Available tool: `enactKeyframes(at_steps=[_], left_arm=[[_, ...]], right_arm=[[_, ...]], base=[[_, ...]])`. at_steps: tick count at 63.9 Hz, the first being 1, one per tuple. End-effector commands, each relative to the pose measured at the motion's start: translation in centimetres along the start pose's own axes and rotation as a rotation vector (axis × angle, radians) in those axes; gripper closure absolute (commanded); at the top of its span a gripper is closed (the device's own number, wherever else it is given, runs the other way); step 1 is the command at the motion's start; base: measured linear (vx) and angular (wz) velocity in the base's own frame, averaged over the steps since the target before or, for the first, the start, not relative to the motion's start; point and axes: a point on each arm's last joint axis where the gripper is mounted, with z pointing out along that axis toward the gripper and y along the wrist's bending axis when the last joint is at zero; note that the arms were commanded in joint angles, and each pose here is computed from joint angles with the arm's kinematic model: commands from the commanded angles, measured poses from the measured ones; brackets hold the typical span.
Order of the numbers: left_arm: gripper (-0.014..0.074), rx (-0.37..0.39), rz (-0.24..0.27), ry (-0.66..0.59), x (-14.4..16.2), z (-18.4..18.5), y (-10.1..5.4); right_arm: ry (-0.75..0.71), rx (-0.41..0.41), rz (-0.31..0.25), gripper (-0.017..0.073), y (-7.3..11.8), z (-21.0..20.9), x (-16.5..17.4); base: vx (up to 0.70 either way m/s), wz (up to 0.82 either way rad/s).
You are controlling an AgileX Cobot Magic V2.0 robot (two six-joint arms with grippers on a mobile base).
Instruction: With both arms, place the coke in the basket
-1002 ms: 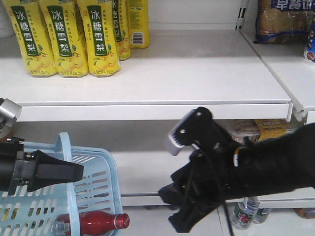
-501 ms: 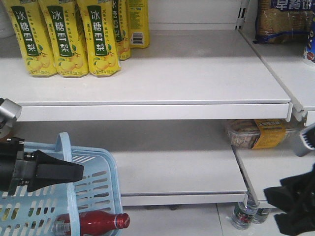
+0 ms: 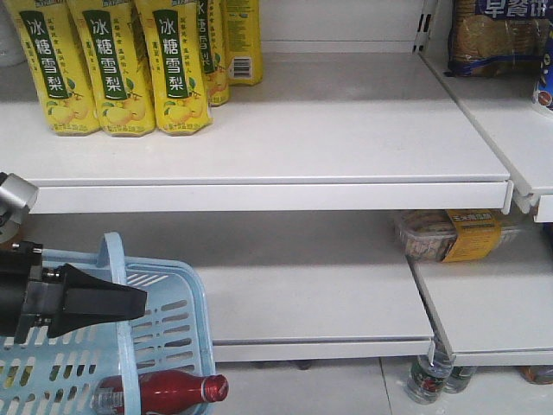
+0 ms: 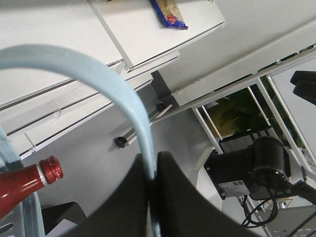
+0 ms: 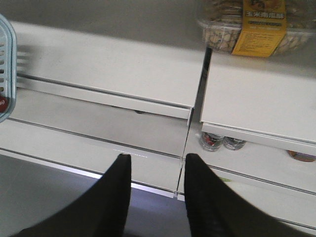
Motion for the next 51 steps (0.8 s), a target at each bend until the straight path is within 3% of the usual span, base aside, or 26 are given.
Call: enactKeyframes(at_steps=[1,11,23,51], left_arm=[[0.0600,0.062,0.039,-0.076,-1.0,-0.5,-1.6],[0.0600,0.062,0.039,-0.076,-1.0,-0.5,-1.6],[0.0600,0.062,0.039,-0.076,-1.0,-0.5,-1.6],[0.0600,0.062,0.039,-0.076,-1.0,-0.5,-1.6]], right_arm=[[-0.088,0.015,0.015,0.0305,-0.1,-1.0,-0.6],[-0.103,0.008,0.027,0.0305,-0.1,-1.3,-0.1],[-0.065,0.002,0.045,0.0305,-0.2,1.3,2.0],[-0.066,-0.007,0.048,0.0305,-0.1,1.4,2.1]], base=[[0.00,0.00],[0.00,0.00],[0.00,0.00],[0.00,0.00]])
